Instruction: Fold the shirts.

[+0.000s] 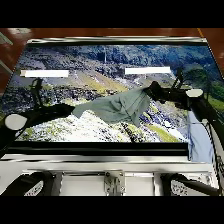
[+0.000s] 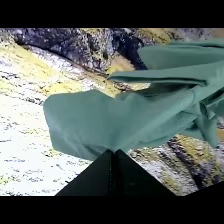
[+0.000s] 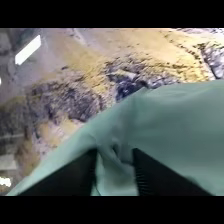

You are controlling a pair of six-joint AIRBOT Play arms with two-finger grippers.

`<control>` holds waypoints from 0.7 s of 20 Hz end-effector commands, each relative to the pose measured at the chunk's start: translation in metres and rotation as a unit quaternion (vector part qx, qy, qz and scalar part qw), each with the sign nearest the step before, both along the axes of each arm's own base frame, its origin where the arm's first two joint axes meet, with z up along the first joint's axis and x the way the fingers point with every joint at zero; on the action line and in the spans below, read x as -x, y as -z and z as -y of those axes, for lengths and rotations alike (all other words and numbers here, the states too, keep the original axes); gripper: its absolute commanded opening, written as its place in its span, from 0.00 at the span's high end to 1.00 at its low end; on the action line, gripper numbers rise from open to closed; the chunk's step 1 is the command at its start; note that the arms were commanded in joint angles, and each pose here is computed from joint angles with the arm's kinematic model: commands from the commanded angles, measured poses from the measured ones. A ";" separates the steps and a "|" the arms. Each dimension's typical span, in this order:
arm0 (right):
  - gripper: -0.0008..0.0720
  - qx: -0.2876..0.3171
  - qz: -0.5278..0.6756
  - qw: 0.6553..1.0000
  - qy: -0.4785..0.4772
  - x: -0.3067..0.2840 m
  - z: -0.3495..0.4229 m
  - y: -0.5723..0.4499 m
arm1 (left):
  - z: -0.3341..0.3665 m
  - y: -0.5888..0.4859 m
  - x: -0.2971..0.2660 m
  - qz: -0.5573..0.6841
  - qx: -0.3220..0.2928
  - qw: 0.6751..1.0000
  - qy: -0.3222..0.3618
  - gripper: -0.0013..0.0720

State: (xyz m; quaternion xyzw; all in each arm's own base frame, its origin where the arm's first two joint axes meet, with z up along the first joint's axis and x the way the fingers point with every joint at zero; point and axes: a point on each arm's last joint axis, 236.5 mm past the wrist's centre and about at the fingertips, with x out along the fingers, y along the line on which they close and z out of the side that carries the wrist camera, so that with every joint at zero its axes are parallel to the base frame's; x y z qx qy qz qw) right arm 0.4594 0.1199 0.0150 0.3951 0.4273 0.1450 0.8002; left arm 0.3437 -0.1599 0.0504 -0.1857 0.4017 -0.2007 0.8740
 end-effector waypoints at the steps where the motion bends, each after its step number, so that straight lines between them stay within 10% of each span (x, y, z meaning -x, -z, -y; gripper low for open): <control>1: 0.18 -0.022 -0.034 0.999 -0.026 0.004 -0.009 0.036 | 0.020 0.043 -0.004 -0.042 -0.006 0.999 0.016 0.94; 9: 0.18 0.074 -0.213 0.959 -0.171 0.123 0.074 0.065 | -0.002 0.027 -0.020 -0.020 -0.003 1.000 -0.014 0.94; 14: 0.18 0.018 -0.238 0.955 -0.176 0.125 0.012 0.094 | 0.003 0.023 -0.020 -0.025 0.019 0.999 -0.021 0.94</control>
